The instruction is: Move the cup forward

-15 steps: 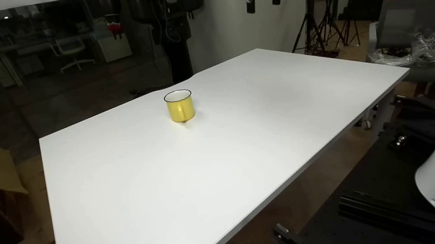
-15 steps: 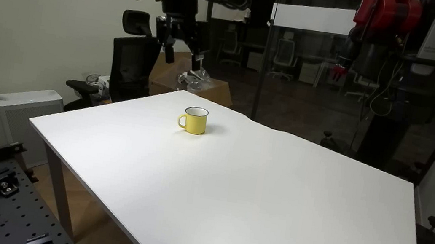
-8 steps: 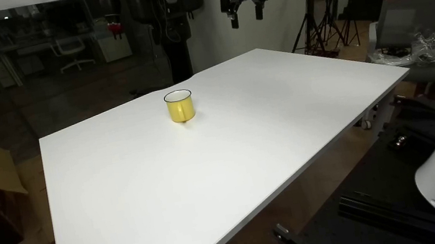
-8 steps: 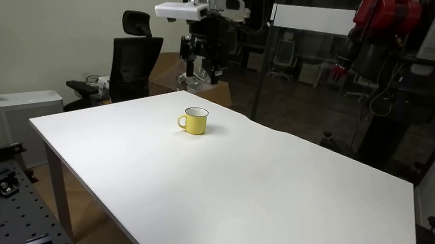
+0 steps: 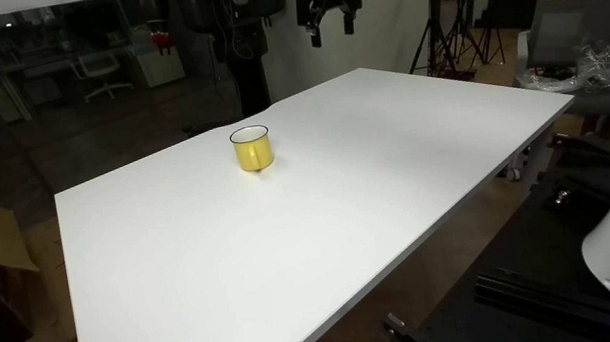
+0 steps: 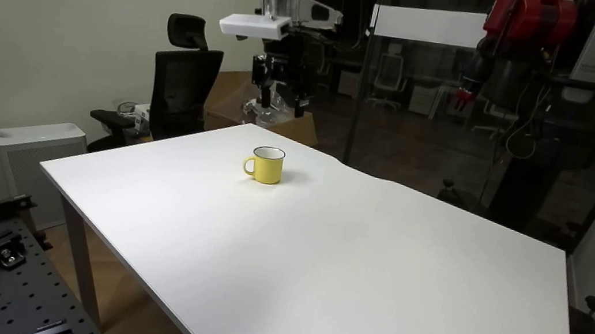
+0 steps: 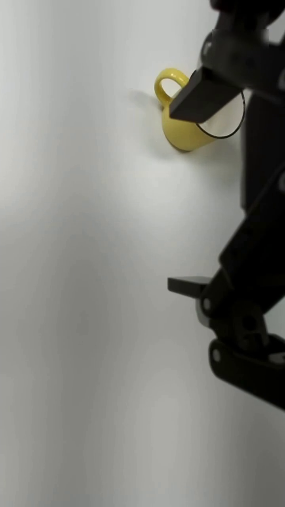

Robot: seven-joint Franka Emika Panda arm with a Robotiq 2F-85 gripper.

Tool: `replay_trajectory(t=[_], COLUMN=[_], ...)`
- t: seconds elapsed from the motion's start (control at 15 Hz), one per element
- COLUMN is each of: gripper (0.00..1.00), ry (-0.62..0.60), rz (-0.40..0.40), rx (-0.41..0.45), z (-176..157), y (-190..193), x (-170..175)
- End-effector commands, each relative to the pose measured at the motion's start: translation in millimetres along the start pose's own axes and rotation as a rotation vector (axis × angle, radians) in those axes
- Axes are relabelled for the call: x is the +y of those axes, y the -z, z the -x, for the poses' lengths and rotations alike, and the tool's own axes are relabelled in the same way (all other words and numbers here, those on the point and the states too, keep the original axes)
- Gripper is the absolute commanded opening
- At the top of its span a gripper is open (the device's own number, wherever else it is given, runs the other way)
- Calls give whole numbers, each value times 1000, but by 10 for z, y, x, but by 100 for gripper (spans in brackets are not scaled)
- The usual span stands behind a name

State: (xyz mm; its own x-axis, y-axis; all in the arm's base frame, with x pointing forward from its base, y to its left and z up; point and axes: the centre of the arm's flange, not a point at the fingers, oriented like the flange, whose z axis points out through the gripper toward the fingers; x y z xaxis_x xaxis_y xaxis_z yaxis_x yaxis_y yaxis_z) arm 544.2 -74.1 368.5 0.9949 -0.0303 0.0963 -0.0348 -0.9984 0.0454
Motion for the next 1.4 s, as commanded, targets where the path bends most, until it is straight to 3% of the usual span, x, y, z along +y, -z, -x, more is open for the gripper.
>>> replay_trajectory(t=[0.0,0.13,0.2,0.4,0.6,0.93,1.13,1.2,1.33], gripper=[100,100,100,100,100,100,100,100,100], ry=[73,131,92,128,128,117,141,125,127], rz=[-3,-36,-18,-36,-36,-19,-36,-29,-29], rx=[-17,-61,-31,-55,-56,-3,-32,-18,-25], z=[-768,-999,-522,-743,-791,-1373,-1688,-1269,-1307], y=[-401,-685,-501,-821,-814,-1146,-1362,-1240,-1359], x=[-303,-624,-451,-710,-677,-605,-642,-623,-632])
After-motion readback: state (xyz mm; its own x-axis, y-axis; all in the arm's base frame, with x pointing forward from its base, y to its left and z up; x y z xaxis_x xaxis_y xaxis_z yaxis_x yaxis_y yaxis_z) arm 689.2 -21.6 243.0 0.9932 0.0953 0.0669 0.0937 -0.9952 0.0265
